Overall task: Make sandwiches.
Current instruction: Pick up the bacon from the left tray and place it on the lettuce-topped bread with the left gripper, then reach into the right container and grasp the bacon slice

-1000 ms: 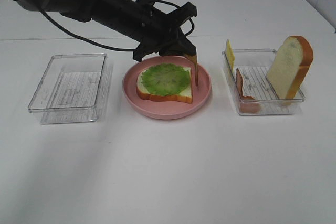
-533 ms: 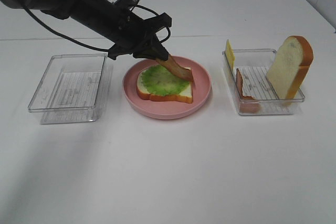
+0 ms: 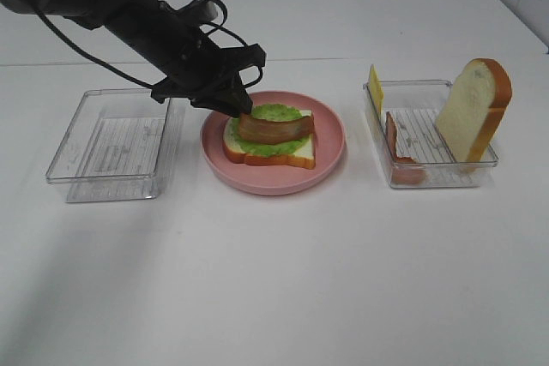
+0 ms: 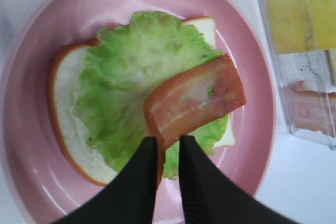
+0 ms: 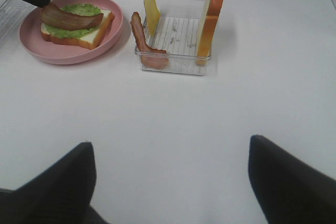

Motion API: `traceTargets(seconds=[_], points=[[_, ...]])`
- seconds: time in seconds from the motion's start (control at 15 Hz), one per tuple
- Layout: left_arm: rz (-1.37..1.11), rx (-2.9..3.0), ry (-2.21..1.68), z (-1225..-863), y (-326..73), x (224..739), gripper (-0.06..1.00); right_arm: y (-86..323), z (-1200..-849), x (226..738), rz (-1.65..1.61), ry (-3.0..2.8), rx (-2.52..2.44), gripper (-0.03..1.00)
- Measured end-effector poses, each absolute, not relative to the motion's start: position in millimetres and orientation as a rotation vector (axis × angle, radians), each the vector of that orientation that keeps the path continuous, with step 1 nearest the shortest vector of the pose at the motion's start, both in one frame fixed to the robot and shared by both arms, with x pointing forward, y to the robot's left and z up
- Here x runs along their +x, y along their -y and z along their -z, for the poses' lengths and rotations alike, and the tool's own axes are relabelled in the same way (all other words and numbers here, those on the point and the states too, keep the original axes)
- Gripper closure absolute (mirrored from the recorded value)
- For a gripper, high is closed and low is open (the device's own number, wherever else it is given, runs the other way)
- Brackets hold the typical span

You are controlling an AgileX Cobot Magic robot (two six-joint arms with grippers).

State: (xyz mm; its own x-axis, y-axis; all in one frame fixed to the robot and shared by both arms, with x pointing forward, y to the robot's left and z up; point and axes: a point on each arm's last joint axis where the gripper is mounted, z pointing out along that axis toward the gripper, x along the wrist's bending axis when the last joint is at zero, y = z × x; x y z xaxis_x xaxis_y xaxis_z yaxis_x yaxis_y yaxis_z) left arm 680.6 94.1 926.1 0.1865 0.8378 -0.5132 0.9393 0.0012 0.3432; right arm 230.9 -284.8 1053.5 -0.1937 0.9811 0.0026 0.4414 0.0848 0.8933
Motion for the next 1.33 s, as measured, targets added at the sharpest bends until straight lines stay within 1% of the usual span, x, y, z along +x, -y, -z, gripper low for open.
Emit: traceTargets(seconds=[0.07, 0.13, 0.2, 0.33, 0.4, 0.6, 0.8, 0.87, 0.93, 1.0, 1.07, 1.2, 1.33], points=[[0.19, 1.846, -1.685, -925.4, -95.7, 681.5, 0.67, 284.8, -1053.5, 230.9, -1.061, -1.717, 1.414, 0.21], [0.17, 1.825, -1.716, -925.0, -97.2, 683.0, 0.5, 284.8, -1053.5, 230.9, -1.061, -1.717, 1.414, 0.21], [0.17, 1.822, -1.723, -924.9, -97.4, 683.0, 0.43, 284.8, -1053.5, 230.9, -1.061, -1.717, 1.414, 0.21], [0.157, 1.848, -1.727, -925.5, -99.1, 682.0, 0.16, 284.8, -1053.5, 230.9, -1.061, -1.717, 1.414, 0.21], [0.15, 1.875, -1.714, -931.6, -100.3, 679.9, 0.12, 284.8, -1053.5, 230.9, -1.061, -1.717, 1.414, 0.21], [0.046, 1.942, -1.655, -977.0, -109.1, 670.2, 0.1, 284.8, -1053.5, 230.9, -1.061, -1.717, 1.414, 0.21], [-0.06, 1.996, -1.721, -1029.1, -127.5, 648.5, 0.1, 284.8, -1053.5, 230.9, -1.061, -1.717, 1.414, 0.21], [-0.077, 2.008, -1.737, -1035.6, -130.8, 644.8, 0.1, 284.8, -1053.5, 230.9, -1.061, -1.717, 1.414, 0.21], [-0.132, 2.05, -1.79, -1056.9, -142.4, 631.0, 0.1, 284.8, -1053.5, 230.9, -1.061, -1.717, 1.414, 0.21], [-0.144, 2.066, -1.8, -1063.9, -145.8, 625.8, 0.1, 284.8, -1053.5, 230.9, -1.061, -1.717, 1.414, 0.21], [-0.185, 2.126, -1.831, -1082.9, -156.6, 610.4, 0.1, 284.8, -1053.5, 230.9, -1.061, -1.717, 1.414, 0.21], [-0.259, 2.129, -1.815, -1106.5, -166.1, 596.4, 0.1, 284.8, -1053.5, 230.9, -1.061, -1.717, 1.414, 0.21], [-0.305, 2.093, -1.782, -1132.1, -176.4, 571.5, 0.1, 284.8, -1053.5, 230.9, -1.061, -1.717, 1.414, 0.21]])
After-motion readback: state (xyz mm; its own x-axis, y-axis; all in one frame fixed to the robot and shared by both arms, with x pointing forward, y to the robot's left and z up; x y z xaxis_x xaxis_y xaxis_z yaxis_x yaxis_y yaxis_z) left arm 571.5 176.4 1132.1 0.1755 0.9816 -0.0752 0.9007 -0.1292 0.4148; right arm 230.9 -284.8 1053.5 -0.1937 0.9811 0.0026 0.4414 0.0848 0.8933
